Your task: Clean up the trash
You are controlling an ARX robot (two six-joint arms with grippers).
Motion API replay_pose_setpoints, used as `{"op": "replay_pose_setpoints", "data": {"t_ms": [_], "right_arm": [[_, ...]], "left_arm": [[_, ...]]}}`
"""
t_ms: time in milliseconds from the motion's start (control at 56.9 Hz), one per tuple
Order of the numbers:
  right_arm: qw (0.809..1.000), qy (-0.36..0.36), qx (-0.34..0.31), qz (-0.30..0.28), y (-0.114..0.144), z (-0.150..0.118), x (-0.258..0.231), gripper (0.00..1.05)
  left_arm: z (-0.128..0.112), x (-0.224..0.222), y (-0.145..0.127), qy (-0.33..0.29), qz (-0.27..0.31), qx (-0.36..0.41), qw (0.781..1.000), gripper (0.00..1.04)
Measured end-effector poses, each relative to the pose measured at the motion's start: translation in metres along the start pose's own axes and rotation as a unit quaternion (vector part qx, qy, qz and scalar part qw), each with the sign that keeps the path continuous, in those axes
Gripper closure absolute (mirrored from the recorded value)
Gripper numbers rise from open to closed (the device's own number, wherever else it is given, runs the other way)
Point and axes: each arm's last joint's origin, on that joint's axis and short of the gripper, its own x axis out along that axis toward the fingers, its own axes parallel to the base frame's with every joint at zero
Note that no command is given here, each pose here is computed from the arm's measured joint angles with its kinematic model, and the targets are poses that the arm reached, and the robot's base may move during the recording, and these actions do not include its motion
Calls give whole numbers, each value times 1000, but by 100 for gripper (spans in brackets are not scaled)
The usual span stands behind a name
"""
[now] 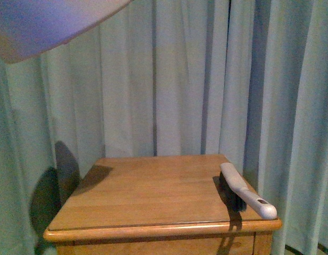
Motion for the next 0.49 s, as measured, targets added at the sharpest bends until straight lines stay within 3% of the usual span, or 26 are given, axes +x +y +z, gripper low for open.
{"op": "replay_pose_setpoints", "data": {"t_ms": [229, 492], "right_arm": [[1000, 0, 0, 0, 0, 0, 0, 7], [1000, 0, 0, 0, 0, 0, 0, 7]], "left_arm": [[-18, -33, -13, -6, -14, -16, 1000, 77], [-39, -63, -4, -4, 0, -31, 1000, 77]]}}
